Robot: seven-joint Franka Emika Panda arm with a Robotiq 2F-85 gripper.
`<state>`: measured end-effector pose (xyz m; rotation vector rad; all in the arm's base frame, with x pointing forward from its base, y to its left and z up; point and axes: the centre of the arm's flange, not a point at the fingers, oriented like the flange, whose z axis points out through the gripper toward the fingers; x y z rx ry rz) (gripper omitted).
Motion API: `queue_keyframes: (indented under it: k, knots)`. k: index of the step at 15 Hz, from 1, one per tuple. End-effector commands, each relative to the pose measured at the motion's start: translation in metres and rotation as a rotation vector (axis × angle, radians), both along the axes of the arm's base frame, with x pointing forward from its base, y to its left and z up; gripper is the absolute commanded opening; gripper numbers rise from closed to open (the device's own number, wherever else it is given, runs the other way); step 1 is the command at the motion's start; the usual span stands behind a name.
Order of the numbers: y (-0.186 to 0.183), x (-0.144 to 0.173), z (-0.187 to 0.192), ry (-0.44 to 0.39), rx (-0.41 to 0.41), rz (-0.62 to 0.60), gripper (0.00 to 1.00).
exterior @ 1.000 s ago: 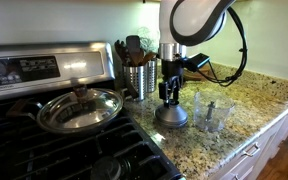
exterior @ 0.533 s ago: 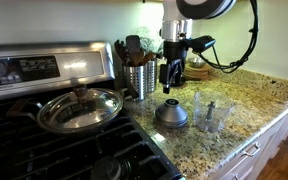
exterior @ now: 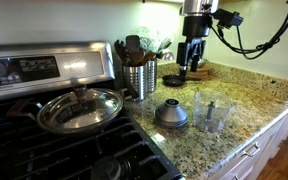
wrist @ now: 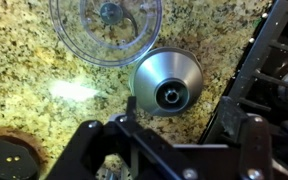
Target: Remove the grey lid from the food processor then remove the blades and place them on the countertop
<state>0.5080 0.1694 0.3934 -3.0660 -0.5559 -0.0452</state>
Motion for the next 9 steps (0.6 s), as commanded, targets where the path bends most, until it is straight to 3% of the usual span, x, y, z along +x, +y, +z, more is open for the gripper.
queue_keyframes:
  k: [1, 2, 6, 9]
  knots:
    - [-0.035, -0.025, -0.002, 0.016, -0.006, -0.066, 0.83]
    - [-0.041, -0.027, -0.007, 0.025, -0.013, -0.082, 0.86]
    - [-0.060, -0.036, -0.031, 0.076, -0.027, -0.132, 0.83]
    - [-0.069, -0.040, -0.047, 0.098, -0.038, -0.173, 0.73]
